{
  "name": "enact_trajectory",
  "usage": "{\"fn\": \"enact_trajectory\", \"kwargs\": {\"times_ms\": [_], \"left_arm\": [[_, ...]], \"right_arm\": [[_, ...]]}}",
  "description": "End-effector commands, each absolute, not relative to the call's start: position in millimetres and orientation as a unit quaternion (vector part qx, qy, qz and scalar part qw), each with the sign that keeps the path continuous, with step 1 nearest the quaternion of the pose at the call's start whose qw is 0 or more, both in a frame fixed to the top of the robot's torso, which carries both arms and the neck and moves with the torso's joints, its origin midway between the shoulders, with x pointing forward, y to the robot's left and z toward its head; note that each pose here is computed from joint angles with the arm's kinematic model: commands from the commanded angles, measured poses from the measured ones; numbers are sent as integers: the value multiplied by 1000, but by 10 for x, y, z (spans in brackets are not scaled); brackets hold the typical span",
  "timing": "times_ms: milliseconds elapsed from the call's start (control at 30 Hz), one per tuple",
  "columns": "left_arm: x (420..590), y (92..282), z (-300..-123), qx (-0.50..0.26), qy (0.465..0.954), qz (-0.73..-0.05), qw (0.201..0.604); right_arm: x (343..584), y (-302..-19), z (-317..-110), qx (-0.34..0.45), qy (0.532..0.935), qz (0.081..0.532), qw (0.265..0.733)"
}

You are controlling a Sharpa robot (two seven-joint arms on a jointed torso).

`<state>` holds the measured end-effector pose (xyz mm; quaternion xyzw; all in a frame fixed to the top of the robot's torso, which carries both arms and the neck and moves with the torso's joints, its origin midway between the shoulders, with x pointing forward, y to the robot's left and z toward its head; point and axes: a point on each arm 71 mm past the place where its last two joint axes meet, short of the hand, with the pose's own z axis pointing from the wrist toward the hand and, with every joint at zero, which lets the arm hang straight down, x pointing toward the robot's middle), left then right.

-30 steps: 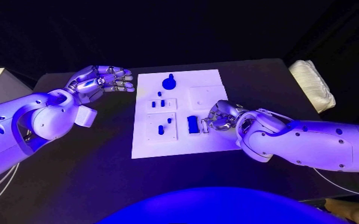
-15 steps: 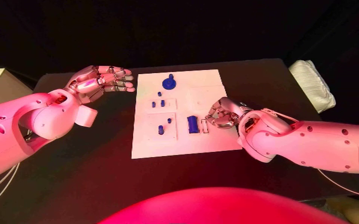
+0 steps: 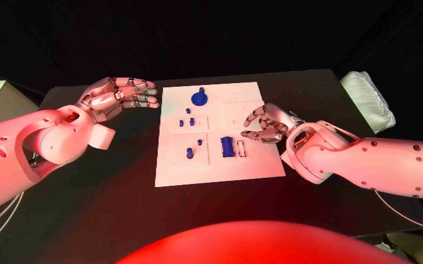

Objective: Assemble the parts on the task board

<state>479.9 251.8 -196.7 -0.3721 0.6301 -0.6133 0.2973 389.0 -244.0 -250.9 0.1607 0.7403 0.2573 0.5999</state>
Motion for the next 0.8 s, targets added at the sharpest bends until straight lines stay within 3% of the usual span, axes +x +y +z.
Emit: {"fn": "enact_trajectory", "kwargs": {"times_ms": [33, 333, 800], "left_arm": [[4811, 2518, -1957, -371, 619, -619, 309], [4879, 2528, -1985, -382, 603, -616, 334], [5081, 2559, -2050, -411, 564, -599, 392]], "right_arm": [[3959, -2457, -2416, 161, 713, 329, 598], [4246, -2681, -2272, 197, 681, 394, 585], [4783, -3046, -2024, 306, 616, 411, 599]]}}
